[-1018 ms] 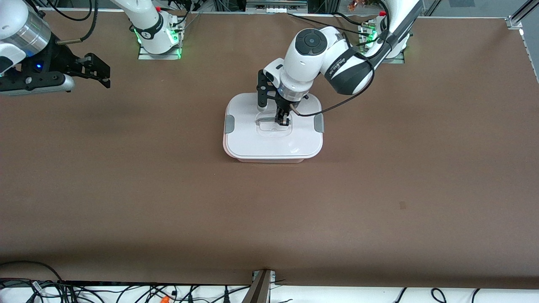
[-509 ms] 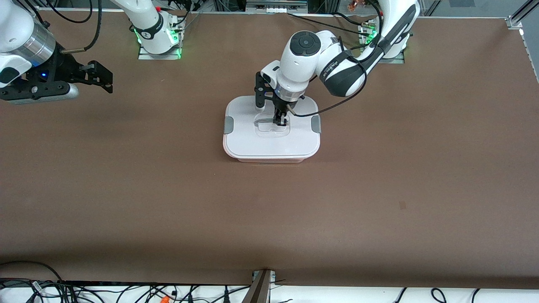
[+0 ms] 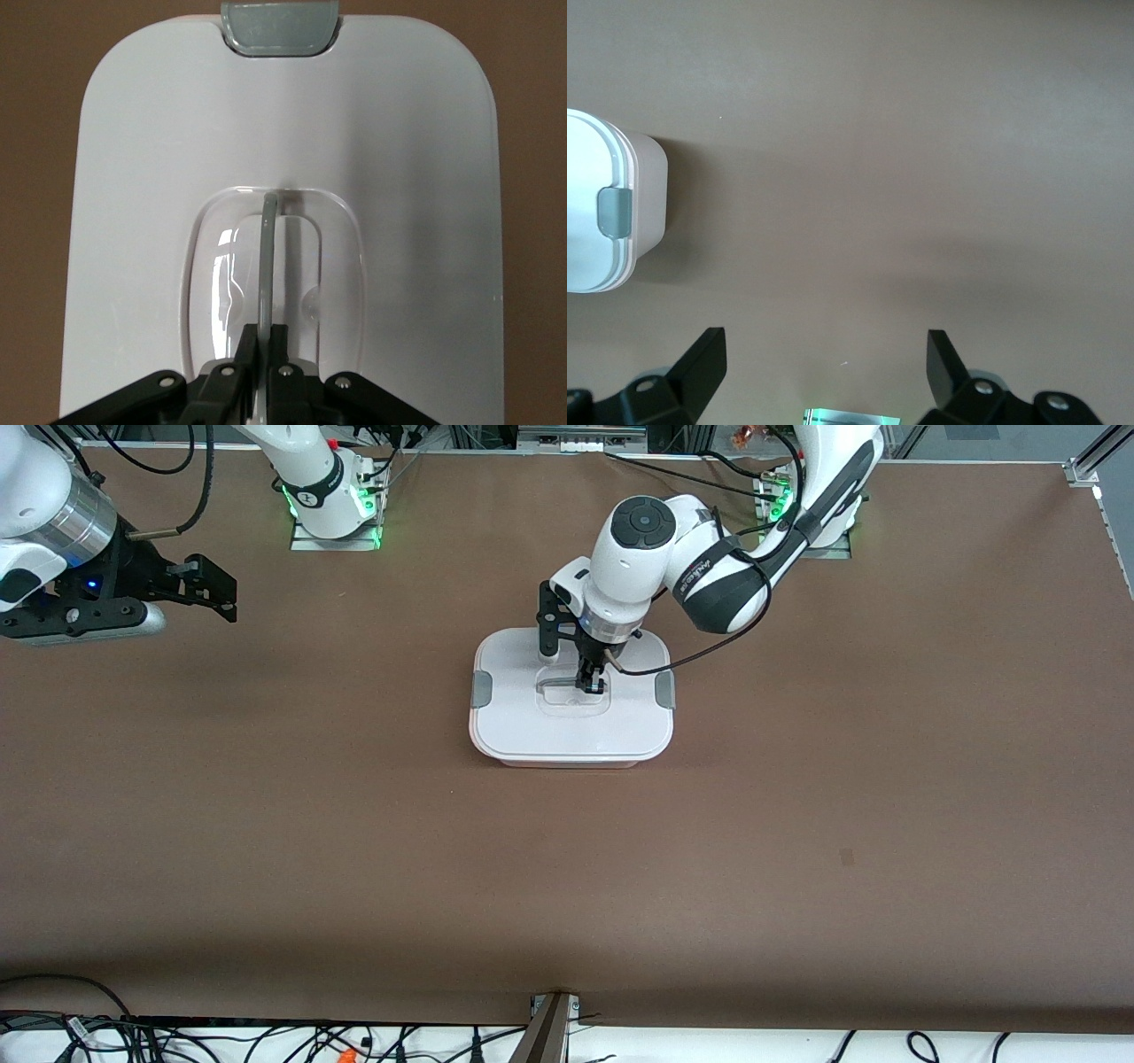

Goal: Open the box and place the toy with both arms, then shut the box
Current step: 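Lower the white lid onto the tub with the left gripper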

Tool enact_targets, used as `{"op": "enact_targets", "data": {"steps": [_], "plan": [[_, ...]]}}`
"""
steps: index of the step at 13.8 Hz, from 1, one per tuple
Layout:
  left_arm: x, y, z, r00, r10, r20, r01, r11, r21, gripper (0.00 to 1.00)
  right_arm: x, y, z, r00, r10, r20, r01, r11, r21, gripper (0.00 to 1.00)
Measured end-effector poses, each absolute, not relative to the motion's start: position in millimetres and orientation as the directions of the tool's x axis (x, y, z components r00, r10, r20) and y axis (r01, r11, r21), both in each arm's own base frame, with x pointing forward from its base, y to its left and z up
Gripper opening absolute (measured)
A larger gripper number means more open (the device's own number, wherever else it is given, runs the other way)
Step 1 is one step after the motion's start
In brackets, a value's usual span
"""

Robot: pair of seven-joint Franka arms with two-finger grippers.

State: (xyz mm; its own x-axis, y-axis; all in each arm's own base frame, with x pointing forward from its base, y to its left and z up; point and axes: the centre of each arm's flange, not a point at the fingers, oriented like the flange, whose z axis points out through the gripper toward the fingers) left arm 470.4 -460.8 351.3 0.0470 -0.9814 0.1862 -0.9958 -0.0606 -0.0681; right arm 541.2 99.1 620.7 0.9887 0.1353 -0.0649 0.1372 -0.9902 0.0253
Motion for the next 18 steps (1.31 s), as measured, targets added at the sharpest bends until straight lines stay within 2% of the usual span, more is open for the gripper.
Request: {"op": "enact_targets", "data": {"steps": [18], "plan": [[469.6, -465.4, 346.5, 0.064, -0.976, 0.207, -0.995, -0.079, -0.065, 0.07, 541.7, 99.2, 620.3, 0.989, 0.135, -0.064, 0.137, -0.99, 0.025, 1.0]]}}
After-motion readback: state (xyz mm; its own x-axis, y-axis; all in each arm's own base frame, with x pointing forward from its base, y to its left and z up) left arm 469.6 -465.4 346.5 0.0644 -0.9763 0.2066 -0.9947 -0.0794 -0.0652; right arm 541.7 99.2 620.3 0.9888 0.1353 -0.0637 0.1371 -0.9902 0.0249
